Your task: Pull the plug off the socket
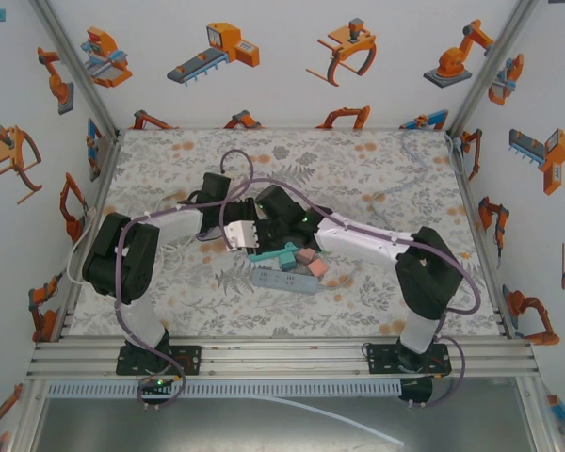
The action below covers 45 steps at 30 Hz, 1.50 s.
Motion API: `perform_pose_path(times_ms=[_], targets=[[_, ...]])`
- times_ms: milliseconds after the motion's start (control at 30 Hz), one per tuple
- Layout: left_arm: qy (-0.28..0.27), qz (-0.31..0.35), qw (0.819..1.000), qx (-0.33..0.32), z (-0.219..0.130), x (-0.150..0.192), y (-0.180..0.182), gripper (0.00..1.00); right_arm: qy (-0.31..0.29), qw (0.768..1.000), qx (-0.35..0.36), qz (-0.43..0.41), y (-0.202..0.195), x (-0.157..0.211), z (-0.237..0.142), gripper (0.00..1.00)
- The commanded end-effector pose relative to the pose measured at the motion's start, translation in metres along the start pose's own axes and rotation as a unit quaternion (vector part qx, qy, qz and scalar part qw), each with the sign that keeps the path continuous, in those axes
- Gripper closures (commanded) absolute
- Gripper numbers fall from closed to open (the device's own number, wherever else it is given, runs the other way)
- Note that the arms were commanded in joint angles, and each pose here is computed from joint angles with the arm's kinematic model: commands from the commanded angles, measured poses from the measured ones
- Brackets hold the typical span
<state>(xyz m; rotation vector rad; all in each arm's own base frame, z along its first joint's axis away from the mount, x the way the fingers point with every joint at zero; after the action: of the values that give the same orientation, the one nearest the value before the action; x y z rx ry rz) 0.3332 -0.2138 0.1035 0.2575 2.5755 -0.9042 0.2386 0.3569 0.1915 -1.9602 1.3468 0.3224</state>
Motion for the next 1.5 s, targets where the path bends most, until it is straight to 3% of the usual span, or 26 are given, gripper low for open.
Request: perform_pose_path(times_ms=[0, 167, 300, 467, 633, 733, 800, 1000, 1200, 1467], targets=[[0.136, -0.026, 0.975, -0.173, 0.013, 0.074, 0.062, 0.66, -0.046, 0.997, 0.054, 0.029, -0.011, -0.018, -0.037, 0.98], [0.086, -0.006, 0.986, -0.141, -0.001, 0.036, 0.035, 0.48, -0.094, 0.975, 0.12, 0.16, -0.015, -0.013, -0.094, 0.99], [0.042, 0.012, 0.992, -0.12, -0.018, 0.007, 0.012, 0.38, -0.133, 0.915, 0.163, 0.345, -0.023, 0.013, -0.139, 0.99], [-0.012, 0.033, 0.996, -0.087, -0.05, -0.022, -0.021, 0.3, -0.154, 0.774, 0.189, 0.584, -0.022, 0.071, -0.174, 0.99], [-0.075, 0.087, 0.993, -0.028, -0.094, -0.022, -0.067, 0.24, -0.126, 0.642, 0.191, 0.731, 0.004, 0.128, -0.172, 0.96], [-0.116, 0.133, 0.984, 0.016, -0.121, -0.006, -0.099, 0.14, -0.105, 0.573, 0.184, 0.792, 0.025, 0.158, -0.157, 0.96], [-0.129, 0.163, 0.978, 0.036, -0.136, 0.009, -0.115, 0.09, -0.09, 0.544, 0.179, 0.815, 0.038, 0.174, -0.147, 0.96], [-0.145, 0.214, 0.964, 0.055, -0.177, 0.056, -0.135, 0.0, -0.059, 0.52, 0.171, 0.835, 0.062, 0.2, -0.12, 0.95], [-0.172, 0.201, 0.964, -0.008, -0.202, 0.076, -0.115, 0.03, -0.05, 0.518, 0.168, 0.837, 0.059, 0.215, -0.099, 0.89], [-0.23, 0.131, 0.954, -0.139, -0.223, 0.075, -0.081, 0.03, -0.026, 0.506, 0.173, 0.845, 0.059, 0.228, -0.085, 0.63]])
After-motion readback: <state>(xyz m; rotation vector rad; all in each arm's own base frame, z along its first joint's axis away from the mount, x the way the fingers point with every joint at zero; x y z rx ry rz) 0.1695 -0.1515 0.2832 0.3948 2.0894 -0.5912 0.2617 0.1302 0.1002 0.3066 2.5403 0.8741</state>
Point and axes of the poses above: each hand's point on the last joint's axis, 136 mm out from that joint toward the fingers, its own z axis out along the fingers, its own y axis along the line the jaws close on, x = y × z, the point moved 7 cm from there along -z, back along the fingers
